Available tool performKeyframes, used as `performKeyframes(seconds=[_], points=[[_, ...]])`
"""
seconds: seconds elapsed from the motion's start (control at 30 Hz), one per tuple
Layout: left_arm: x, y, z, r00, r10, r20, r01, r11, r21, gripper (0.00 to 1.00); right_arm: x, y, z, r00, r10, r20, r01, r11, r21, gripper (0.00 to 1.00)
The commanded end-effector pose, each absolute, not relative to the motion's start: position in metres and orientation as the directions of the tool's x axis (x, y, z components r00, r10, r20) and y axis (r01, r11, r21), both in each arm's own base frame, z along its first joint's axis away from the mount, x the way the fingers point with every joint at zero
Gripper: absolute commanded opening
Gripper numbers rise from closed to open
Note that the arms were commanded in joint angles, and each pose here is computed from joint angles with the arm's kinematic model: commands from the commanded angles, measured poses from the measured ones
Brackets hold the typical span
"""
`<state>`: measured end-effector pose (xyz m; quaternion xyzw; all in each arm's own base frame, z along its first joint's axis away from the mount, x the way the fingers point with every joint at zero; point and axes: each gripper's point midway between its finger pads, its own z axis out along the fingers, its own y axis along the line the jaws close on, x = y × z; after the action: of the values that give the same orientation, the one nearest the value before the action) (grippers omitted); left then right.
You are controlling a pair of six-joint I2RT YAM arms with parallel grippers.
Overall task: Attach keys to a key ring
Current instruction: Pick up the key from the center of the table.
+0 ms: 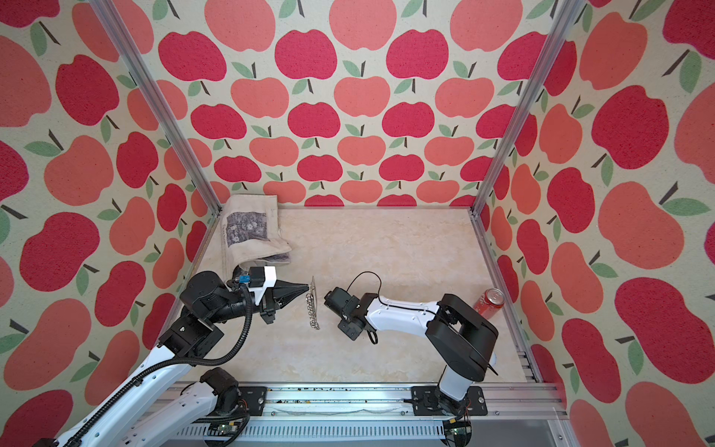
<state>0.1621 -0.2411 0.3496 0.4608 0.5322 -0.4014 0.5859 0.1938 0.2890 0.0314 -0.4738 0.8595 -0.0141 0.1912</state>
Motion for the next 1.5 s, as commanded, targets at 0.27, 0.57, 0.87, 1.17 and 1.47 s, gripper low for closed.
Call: performKeyframes(seconds=[0.27,0.57,0.87,1.17,1.47], points=[[0.158,-0.239,0.357,0.150,0.007,-0.989,0.956,0.255,0.147,0.00,0.184,0.298,0.027,-0.458,-0.834,-0.306,-0.833,0.523,-0.180,0.28],[0.157,-0.238,0.357,0.151,0.005,-0.989,0.955,0.259,0.147,0.00,0.189,0.297,0.020,-0.450,-0.847,-0.282,-0.831,0.514,-0.216,0.27],[0.157,-0.237,0.358,0.154,0.005,-0.988,0.953,0.262,0.150,0.00,0.191,0.295,0.023,-0.450,-0.845,-0.291,-0.823,0.518,-0.232,0.08],[0.156,-0.238,0.358,0.155,0.006,-0.988,0.954,0.259,0.151,0.00,0.182,0.290,0.054,-0.453,-0.827,-0.333,-0.832,0.526,-0.176,0.00],[0.158,-0.239,0.359,0.164,0.004,-0.986,0.953,0.256,0.160,0.00,0.184,0.282,0.118,-0.499,-0.700,-0.511,-0.819,0.573,0.014,0.00]])
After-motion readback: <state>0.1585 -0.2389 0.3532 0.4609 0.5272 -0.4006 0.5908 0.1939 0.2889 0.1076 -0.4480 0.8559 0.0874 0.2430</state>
